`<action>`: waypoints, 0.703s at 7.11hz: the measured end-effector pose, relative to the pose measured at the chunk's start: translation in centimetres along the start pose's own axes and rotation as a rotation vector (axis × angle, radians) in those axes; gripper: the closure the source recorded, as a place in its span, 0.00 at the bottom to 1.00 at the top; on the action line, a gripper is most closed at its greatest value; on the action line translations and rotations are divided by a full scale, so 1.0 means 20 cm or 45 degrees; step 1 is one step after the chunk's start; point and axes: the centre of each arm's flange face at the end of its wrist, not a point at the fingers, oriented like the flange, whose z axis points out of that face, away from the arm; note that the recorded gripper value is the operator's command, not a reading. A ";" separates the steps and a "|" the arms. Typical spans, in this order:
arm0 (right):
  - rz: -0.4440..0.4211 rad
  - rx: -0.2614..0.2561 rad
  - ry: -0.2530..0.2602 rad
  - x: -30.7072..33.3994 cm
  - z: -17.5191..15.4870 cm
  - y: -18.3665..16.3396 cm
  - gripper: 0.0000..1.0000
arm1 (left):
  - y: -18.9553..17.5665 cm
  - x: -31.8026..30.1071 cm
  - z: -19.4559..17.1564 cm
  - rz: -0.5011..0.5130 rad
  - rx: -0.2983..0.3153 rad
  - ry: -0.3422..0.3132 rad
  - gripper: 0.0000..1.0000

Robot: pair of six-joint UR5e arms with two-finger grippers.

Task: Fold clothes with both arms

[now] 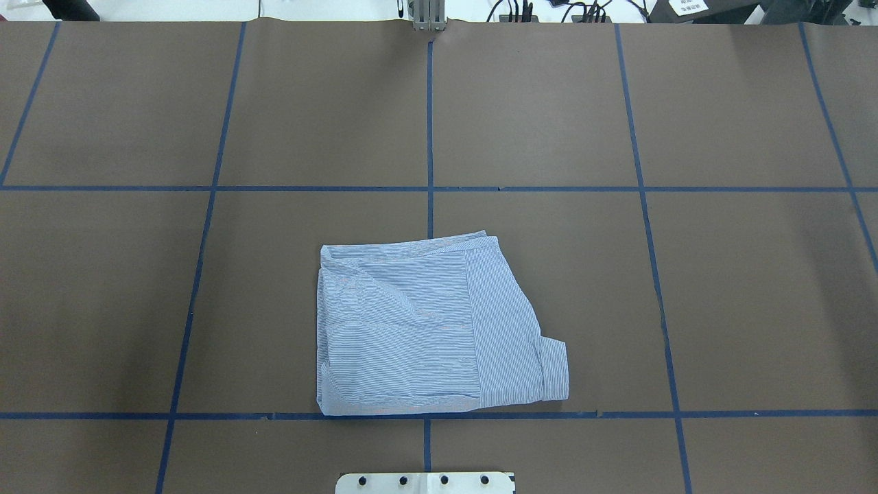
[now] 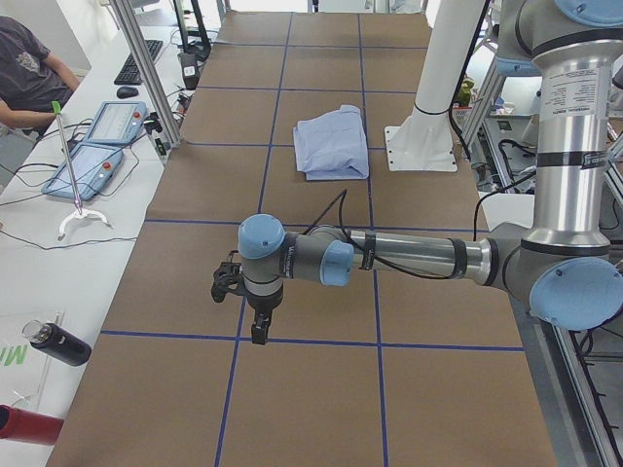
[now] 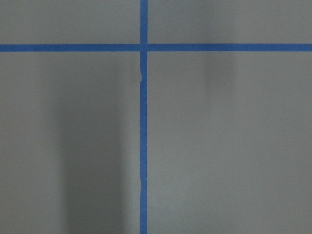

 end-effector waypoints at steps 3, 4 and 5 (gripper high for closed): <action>-0.002 0.003 0.000 0.00 0.00 0.01 0.00 | 0.00 0.00 -0.01 0.003 0.003 0.000 0.00; -0.005 0.005 0.001 -0.01 -0.01 0.01 0.00 | 0.00 0.00 -0.01 0.003 0.003 0.000 0.00; -0.007 0.008 0.002 -0.01 -0.01 0.00 0.00 | 0.00 0.00 -0.01 0.003 0.002 0.000 0.00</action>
